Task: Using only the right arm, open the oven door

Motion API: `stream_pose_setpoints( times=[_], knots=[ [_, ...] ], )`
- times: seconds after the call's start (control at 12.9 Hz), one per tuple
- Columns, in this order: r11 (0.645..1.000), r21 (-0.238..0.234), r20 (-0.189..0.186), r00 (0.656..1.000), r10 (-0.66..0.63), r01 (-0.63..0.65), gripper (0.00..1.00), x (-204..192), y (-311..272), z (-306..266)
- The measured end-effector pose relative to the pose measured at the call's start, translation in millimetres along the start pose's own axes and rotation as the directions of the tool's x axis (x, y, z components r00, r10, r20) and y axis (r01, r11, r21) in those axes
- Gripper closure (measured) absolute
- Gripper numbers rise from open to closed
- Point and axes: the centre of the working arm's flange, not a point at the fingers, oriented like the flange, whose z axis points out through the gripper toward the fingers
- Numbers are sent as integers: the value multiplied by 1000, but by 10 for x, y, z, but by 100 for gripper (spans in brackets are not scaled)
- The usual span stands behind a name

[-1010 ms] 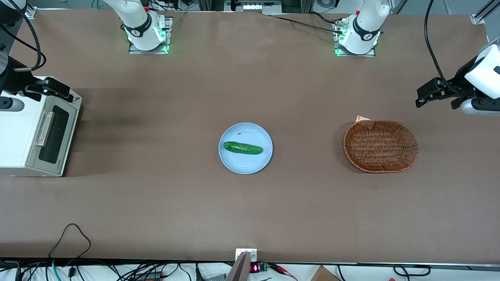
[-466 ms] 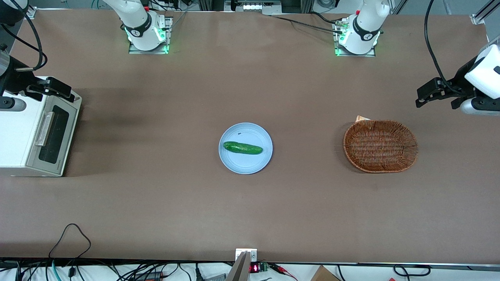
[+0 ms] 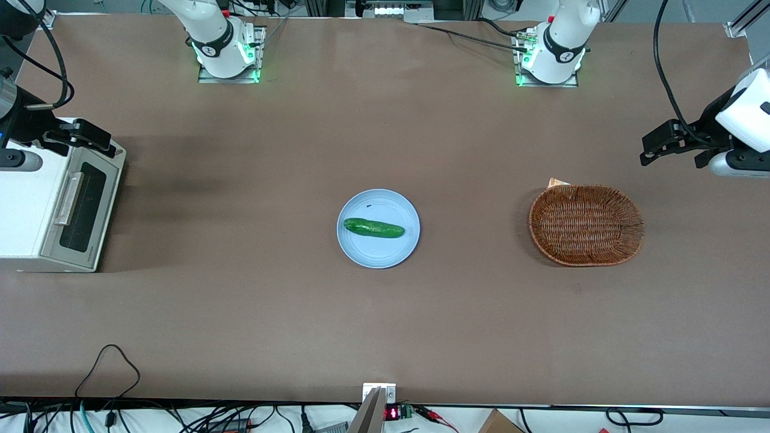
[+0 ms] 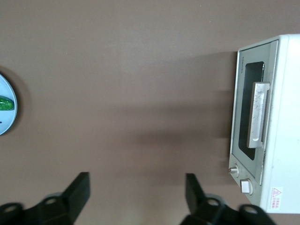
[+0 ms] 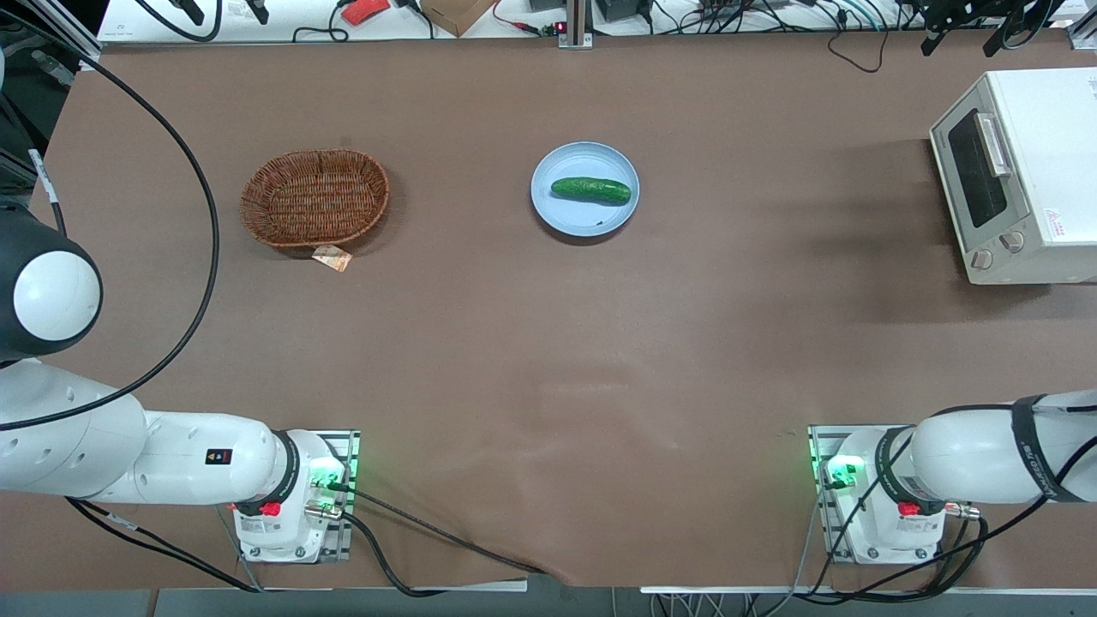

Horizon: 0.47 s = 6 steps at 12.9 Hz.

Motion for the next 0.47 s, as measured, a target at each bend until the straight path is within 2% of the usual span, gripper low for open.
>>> stream_pose_setpoints(
  times=[0.16,0.31,0.47],
  knots=[
    [1000,0,13,1000,-1,1,43,-10,-8,16],
    [1000,-2,64,998,7,-7,67,-25,-9,108],
    [1000,-3,84,996,7,-6,85,-1,-14,180]
  ],
)
